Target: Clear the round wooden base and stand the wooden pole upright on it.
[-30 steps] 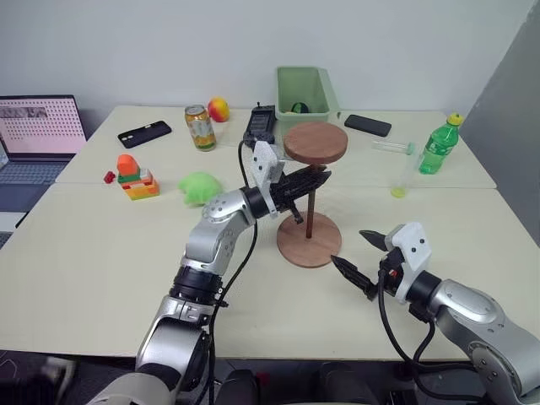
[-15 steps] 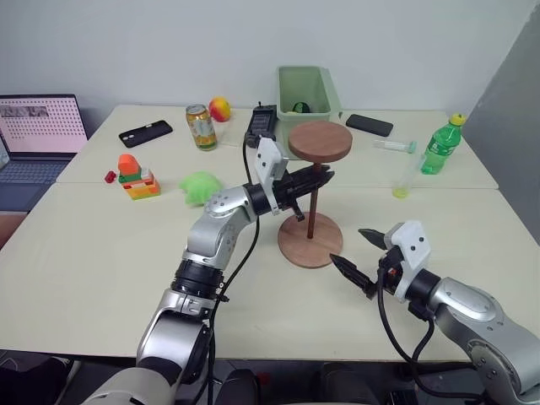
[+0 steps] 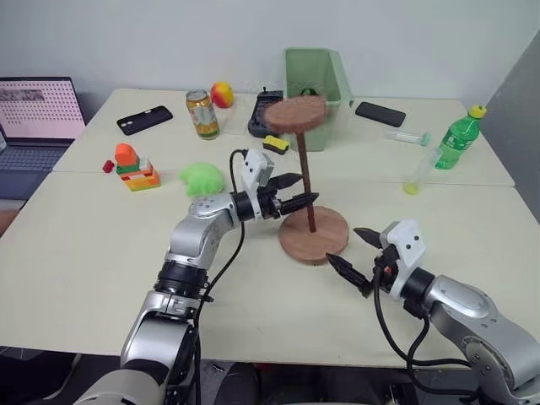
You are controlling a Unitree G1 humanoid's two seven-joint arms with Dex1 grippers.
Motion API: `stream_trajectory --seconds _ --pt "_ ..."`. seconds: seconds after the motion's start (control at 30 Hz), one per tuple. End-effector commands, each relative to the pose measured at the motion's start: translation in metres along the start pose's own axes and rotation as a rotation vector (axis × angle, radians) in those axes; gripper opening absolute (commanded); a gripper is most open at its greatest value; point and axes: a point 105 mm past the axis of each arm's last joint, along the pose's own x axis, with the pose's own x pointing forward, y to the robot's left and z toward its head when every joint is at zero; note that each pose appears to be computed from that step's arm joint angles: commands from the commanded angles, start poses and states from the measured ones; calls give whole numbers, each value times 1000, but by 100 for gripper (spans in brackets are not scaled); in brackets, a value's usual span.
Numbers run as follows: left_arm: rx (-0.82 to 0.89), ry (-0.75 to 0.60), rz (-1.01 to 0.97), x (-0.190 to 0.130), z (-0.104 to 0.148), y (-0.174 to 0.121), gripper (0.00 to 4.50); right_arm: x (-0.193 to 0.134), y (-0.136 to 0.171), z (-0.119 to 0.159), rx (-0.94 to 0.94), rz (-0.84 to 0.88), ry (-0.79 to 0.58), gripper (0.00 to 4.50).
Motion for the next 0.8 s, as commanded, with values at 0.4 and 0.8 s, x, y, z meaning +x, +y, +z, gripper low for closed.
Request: stream_trajectory --seconds 0.4,0.8 --pt "102 163 -260 -51 27 -36 445 -3 -1 12 -45 38 -35 450" --pt "184 517 -47 -147 34 8 445 -29 -52 23 -154 142 53 450"
